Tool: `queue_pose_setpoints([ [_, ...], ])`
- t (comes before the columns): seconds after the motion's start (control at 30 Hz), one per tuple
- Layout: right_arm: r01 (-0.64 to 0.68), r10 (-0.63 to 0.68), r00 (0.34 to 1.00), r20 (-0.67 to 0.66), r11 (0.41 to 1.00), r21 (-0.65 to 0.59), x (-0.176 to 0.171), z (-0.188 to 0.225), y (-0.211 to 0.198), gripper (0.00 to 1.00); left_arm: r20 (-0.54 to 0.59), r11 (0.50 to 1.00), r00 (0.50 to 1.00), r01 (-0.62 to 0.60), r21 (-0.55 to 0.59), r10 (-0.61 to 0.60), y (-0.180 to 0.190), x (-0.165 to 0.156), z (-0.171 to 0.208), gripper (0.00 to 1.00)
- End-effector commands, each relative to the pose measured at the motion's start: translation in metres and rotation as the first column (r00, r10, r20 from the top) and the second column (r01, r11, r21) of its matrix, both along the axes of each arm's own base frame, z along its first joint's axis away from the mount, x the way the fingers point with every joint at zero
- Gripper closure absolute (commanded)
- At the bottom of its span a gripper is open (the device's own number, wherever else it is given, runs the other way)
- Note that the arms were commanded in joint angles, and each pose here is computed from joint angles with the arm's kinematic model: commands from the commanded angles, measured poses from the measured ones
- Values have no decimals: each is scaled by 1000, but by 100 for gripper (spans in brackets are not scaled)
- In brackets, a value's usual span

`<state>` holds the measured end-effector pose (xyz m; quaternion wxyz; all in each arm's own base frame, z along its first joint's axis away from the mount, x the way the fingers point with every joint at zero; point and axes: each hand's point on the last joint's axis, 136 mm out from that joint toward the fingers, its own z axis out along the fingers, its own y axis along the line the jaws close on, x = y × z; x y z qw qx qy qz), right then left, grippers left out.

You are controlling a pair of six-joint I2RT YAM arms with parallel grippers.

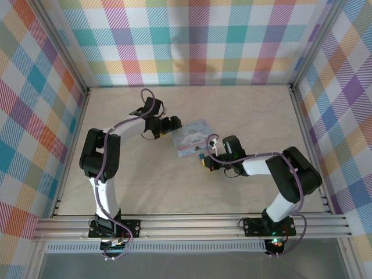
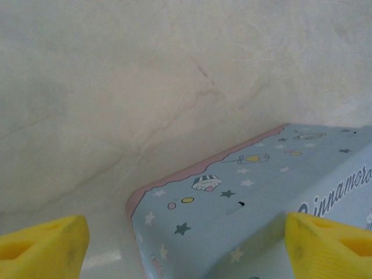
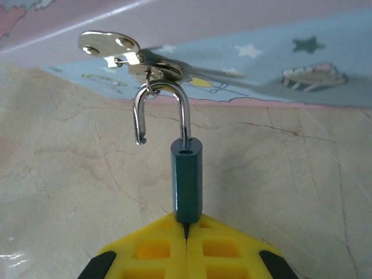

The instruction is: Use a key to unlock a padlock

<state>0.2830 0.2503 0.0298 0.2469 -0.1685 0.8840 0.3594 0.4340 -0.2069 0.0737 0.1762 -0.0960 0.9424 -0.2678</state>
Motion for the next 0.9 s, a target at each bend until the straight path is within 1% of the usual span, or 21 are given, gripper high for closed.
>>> queue_pose_setpoints([
  [0.0,18,-17,998,-52,1000,10,-2,-6,-4,100,-133,989,988,-62,133,80,35,-38,-37,15],
  [0.17,29,-28,997,-73,999,14,-3,-9,-8,97,-139,988,984,-91,127,108,41,-54,-37,15],
  [0.23,36,-35,997,-71,999,15,-3,-9,-10,94,-133,986,984,-104,128,121,44,-58,-36,15],
  [0.5,32,-30,999,-44,999,39,-3,5,-20,71,-128,983,983,-117,141,136,50,-66,-33,15],
  [0.57,22,-20,999,-26,997,74,-1,15,-22,65,-124,983,983,-119,140,136,50,-66,-32,15],
  [0.67,-11,10,1000,9,984,175,2,37,-19,55,-120,983,983,-122,136,138,50,-66,-29,15],
  [0.73,-31,27,999,22,975,219,5,46,-16,49,-116,983,983,-123,136,139,50,-65,-29,15],
  [0.77,-40,36,999,22,972,234,7,49,-14,48,-114,983,984,-124,133,139,50,-64,-28,15],
  [0.87,-49,53,999,-10,966,252,14,45,-9,47,-113,984,984,-125,130,140,50,-65,-27,15],
])
